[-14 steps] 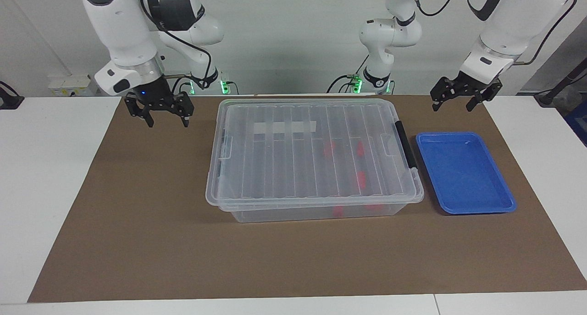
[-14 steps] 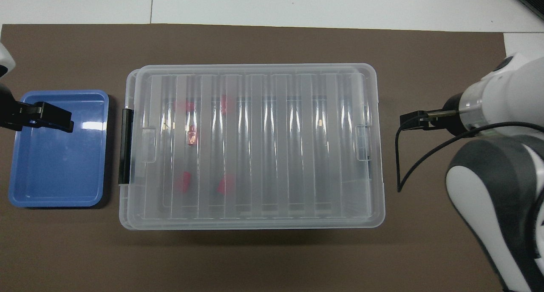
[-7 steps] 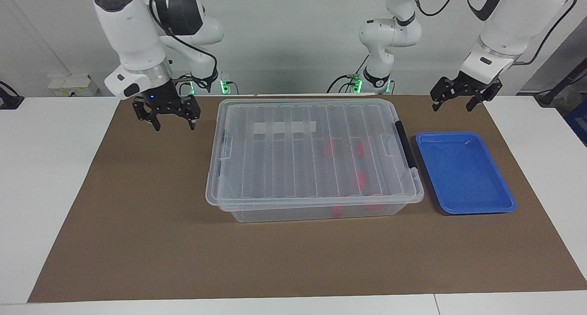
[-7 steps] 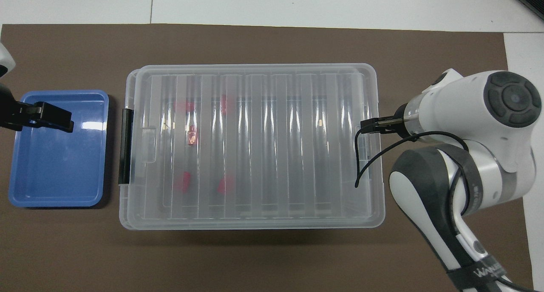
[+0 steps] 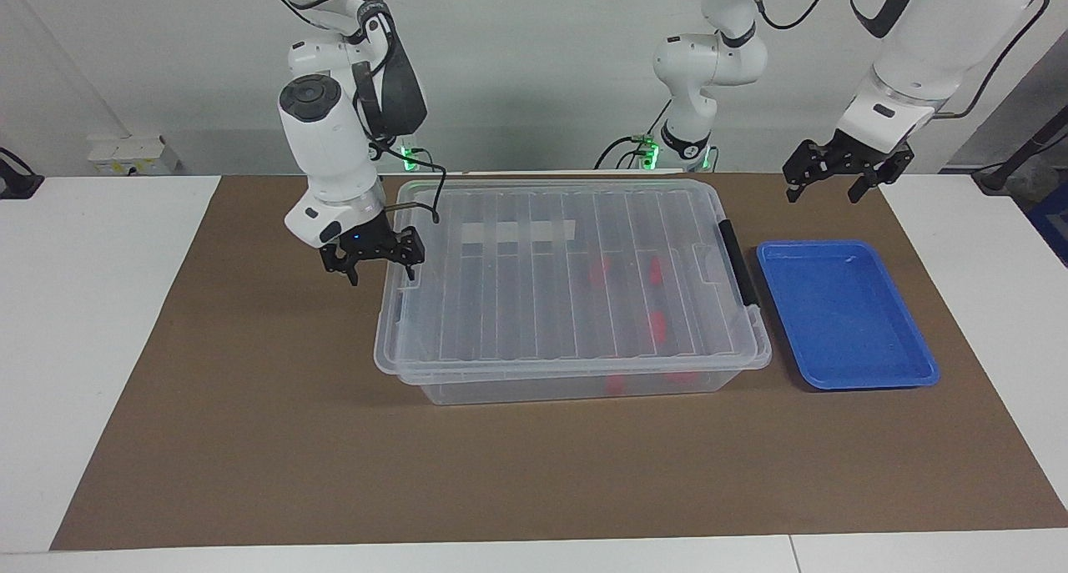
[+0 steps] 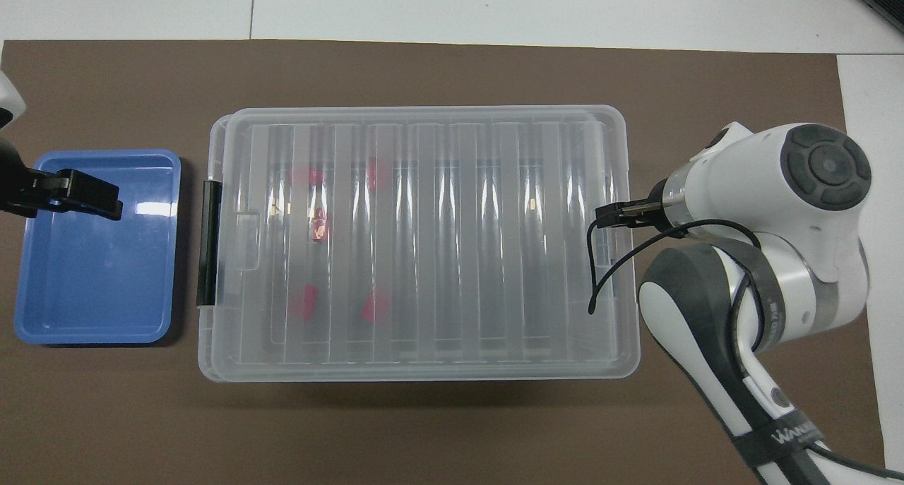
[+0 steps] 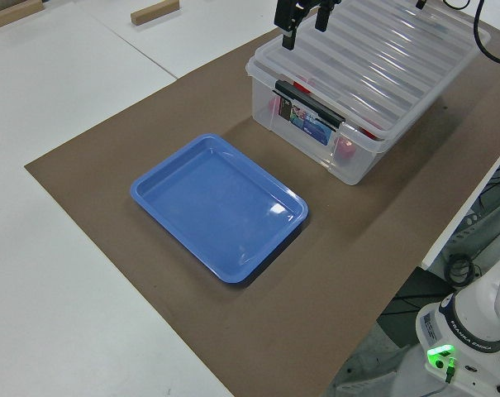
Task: Place red block in blue tray from box
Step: 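Hook the lid edge with the right gripper and slide the lid open, then reach the left gripper into the box toward a red block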
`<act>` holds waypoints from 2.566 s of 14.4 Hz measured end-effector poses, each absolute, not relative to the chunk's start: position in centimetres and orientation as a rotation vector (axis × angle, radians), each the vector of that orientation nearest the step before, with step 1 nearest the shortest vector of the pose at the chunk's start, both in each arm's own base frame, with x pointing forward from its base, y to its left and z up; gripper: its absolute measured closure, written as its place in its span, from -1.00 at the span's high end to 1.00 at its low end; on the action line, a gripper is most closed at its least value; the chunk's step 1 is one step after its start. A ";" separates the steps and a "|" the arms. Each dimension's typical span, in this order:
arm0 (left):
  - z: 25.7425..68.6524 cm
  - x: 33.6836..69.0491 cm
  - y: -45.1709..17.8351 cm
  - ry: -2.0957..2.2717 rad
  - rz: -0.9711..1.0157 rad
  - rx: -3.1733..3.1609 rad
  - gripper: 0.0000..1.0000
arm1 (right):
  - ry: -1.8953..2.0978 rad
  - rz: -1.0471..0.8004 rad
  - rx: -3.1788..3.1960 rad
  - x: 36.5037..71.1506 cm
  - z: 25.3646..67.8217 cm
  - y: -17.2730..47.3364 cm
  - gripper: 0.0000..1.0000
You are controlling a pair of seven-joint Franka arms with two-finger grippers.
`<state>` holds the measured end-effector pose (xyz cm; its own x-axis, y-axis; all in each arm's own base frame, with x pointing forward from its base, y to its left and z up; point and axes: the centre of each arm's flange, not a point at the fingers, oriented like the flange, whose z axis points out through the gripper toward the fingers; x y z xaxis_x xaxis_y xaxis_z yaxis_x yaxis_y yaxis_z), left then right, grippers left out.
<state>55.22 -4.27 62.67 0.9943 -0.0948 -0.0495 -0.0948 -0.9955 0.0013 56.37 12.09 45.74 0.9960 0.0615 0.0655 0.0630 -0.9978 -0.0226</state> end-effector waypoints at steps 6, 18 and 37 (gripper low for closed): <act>62.7 55.2 -4.3 0.149 0.081 -3.136 1.00 | -0.114 -0.101 -3.140 57.0 45.6 8.2 1.00; 62.9 54.6 -5.7 0.193 0.083 -3.133 1.00 | -0.034 -0.061 -3.197 57.1 45.4 3.5 1.00; 49.8 50.7 -17.4 -0.389 -0.238 -3.183 1.00 | 0.109 0.017 -3.211 56.3 45.8 -3.3 1.00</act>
<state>50.65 -17.36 49.75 0.9599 0.2444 0.1376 0.2334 -0.9681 0.0912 56.29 -3.27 45.81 0.9976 -0.0682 -0.0079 -0.0675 -0.9951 0.0719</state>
